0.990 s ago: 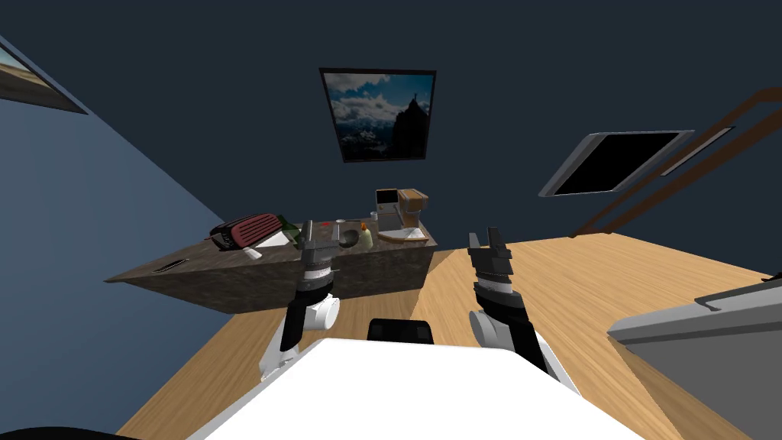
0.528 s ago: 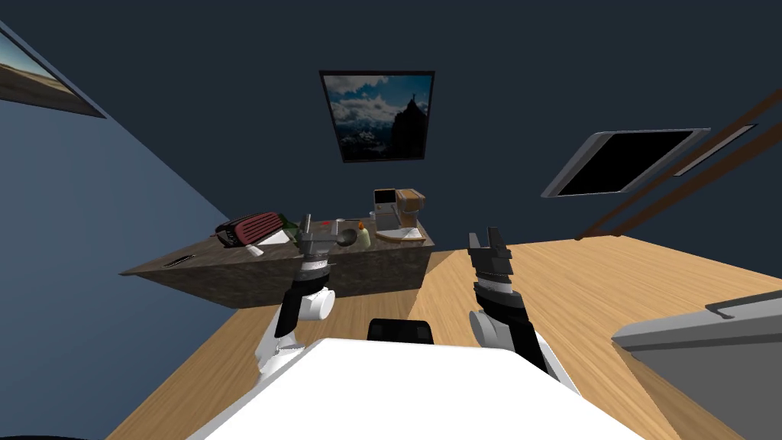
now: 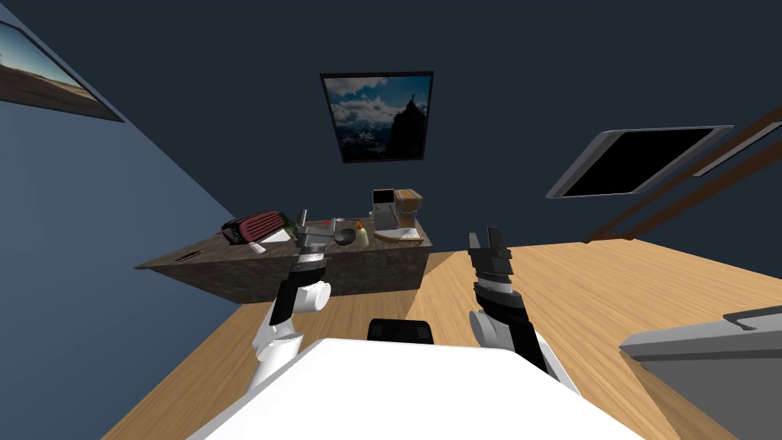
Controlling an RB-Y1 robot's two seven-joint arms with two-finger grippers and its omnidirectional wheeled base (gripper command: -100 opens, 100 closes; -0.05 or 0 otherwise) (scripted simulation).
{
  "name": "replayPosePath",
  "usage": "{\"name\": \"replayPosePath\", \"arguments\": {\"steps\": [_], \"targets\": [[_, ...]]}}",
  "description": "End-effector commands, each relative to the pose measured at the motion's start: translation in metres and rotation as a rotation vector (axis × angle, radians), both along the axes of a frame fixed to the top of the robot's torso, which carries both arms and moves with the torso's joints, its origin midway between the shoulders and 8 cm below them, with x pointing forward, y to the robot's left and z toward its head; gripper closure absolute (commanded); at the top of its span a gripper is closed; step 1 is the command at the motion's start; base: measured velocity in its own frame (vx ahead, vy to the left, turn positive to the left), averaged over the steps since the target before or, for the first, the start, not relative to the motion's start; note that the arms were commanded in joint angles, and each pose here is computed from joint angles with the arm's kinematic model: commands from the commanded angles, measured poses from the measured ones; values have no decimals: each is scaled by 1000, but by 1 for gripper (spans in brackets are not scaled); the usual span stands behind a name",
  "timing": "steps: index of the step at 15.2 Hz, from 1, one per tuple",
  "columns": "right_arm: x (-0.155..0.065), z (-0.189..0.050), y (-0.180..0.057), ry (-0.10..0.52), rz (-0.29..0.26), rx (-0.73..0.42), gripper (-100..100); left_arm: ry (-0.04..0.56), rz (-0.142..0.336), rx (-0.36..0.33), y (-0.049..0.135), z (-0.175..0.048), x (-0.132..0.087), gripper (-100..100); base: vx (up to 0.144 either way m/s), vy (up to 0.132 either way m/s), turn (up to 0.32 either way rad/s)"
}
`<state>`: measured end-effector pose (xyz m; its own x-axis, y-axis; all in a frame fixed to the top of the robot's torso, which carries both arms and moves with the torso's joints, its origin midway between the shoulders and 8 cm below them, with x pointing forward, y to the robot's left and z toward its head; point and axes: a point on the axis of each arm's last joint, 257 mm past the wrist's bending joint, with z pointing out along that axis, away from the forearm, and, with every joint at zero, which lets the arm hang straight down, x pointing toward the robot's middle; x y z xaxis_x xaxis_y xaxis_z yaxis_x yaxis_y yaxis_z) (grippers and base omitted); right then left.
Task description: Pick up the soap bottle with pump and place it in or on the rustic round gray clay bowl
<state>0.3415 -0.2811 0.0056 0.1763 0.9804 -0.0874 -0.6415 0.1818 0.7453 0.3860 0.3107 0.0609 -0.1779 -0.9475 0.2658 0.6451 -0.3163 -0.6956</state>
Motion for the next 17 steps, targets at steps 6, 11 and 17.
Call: {"name": "replayPosePath", "arguments": {"steps": [6, 11, 17], "targets": [[0, 0, 0, 0, 0, 0, 0, 73, -34, -110, 20, -5, 22, -100, 10, -48, 36], [0, 0, 0, 0, 0, 0, 0, 116, -62, -198, 33, -9, 36, -100, 11, -36, 28], [0, 0, 0, 0, 0, 0, 0, 182, -93, -296, 45, -20, 52, -100, 20, -29, 31]]}}
